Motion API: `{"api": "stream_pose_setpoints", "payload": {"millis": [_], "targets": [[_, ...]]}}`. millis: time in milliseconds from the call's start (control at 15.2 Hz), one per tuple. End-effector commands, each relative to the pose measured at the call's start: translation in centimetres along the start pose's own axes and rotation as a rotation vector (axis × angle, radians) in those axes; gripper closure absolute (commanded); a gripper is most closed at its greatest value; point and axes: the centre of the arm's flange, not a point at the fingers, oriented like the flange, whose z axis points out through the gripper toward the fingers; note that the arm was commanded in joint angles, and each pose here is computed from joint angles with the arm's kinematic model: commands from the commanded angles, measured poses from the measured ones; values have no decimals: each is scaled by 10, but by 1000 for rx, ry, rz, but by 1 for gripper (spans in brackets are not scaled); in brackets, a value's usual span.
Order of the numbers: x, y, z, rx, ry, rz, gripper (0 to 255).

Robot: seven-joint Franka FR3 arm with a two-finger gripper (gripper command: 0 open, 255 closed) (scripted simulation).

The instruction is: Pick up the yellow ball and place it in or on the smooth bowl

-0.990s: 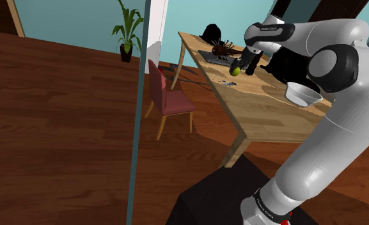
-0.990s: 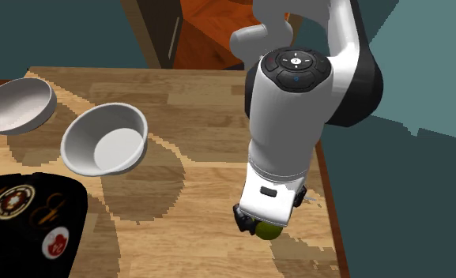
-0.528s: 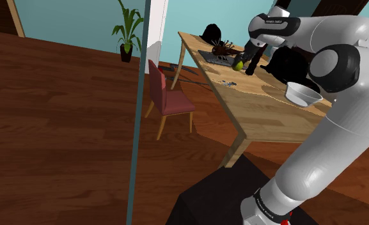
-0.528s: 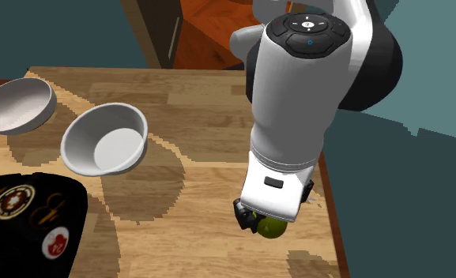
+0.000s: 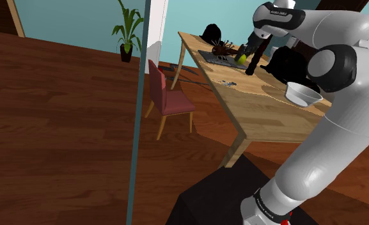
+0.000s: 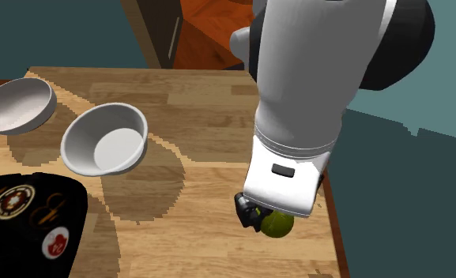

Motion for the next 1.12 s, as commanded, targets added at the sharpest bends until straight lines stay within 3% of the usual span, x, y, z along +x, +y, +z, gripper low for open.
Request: {"api": "stream_pose_setpoints", "payload": {"millis": [0,528,1056], "targets": [[3,2,-11,0,0,0,255],[16,6,-50,0,0,0,255],[-61,75,-71,0,0,0,255]]}}
